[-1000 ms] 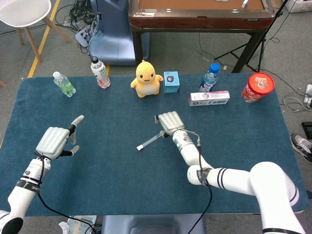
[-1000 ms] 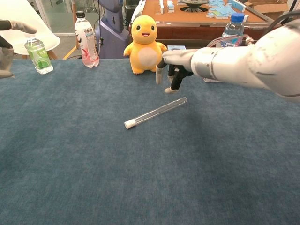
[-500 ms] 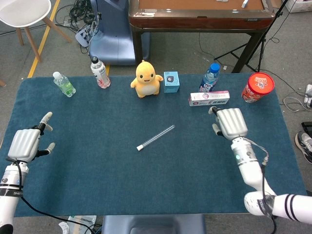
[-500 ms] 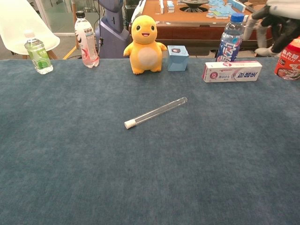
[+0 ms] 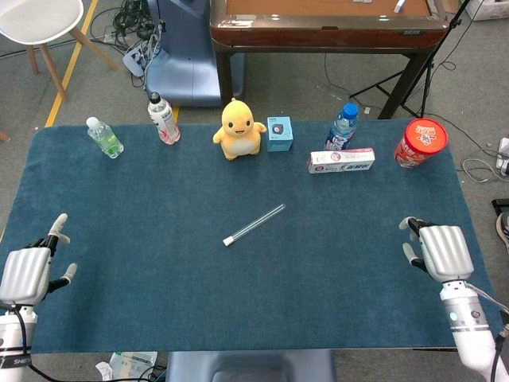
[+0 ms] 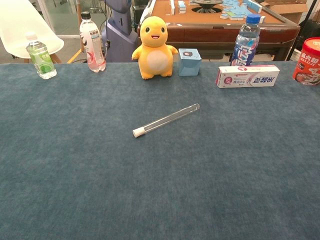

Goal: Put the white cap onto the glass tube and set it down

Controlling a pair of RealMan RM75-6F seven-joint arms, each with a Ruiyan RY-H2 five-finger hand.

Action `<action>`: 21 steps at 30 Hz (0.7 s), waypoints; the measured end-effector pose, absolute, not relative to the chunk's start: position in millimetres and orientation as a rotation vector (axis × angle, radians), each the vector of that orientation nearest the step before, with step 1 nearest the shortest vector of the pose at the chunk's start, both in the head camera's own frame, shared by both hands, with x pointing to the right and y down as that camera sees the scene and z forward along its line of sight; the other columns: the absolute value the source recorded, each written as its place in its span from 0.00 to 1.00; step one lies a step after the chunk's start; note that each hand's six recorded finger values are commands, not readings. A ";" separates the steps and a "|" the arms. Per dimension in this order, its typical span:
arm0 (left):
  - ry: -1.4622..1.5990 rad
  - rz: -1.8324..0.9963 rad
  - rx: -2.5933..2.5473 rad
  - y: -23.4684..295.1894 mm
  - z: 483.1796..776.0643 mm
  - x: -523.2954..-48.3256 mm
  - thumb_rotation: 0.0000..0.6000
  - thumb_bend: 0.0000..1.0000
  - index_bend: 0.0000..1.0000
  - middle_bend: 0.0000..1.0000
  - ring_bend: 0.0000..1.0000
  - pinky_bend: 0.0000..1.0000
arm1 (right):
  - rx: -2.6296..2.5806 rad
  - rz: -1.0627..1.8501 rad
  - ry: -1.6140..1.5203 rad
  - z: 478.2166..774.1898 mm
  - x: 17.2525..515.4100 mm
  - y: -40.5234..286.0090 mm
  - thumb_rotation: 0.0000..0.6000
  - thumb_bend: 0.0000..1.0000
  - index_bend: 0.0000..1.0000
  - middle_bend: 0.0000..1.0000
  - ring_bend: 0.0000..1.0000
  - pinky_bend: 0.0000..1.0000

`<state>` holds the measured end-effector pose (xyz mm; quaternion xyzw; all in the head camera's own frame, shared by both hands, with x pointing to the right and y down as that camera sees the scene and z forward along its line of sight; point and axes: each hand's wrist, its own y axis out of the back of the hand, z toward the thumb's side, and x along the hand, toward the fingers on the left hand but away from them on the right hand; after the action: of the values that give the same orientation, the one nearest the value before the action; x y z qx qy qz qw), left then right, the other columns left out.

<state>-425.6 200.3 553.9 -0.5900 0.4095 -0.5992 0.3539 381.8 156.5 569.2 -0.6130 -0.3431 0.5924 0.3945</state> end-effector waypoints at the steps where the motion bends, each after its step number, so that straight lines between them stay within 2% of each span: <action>1: 1.061 -1.547 -1.525 203.1 552.8 -424.4 1.00 0.28 0.02 0.36 0.40 0.49 | -1.552 1.503 -0.875 567.7 383.2 159.5 1.00 0.34 0.43 0.56 0.60 0.87; 10: 1.062 -1.527 -1.544 216.3 554.0 -408.5 1.00 0.28 0.02 0.36 0.40 0.49 | -1.522 1.529 -0.917 554.0 398.2 180.7 1.00 0.34 0.44 0.56 0.60 0.87; 21: 1.064 -1.506 -1.549 216.3 553.8 -404.2 1.00 0.28 0.02 0.36 0.40 0.49 | -1.529 1.537 -0.938 552.8 406.6 187.5 1.00 0.34 0.44 0.56 0.60 0.87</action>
<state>-404.2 216.3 553.8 -0.6005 0.4126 -0.5837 0.3585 406.6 187.5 552.8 -0.5986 -0.3672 0.6021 0.3799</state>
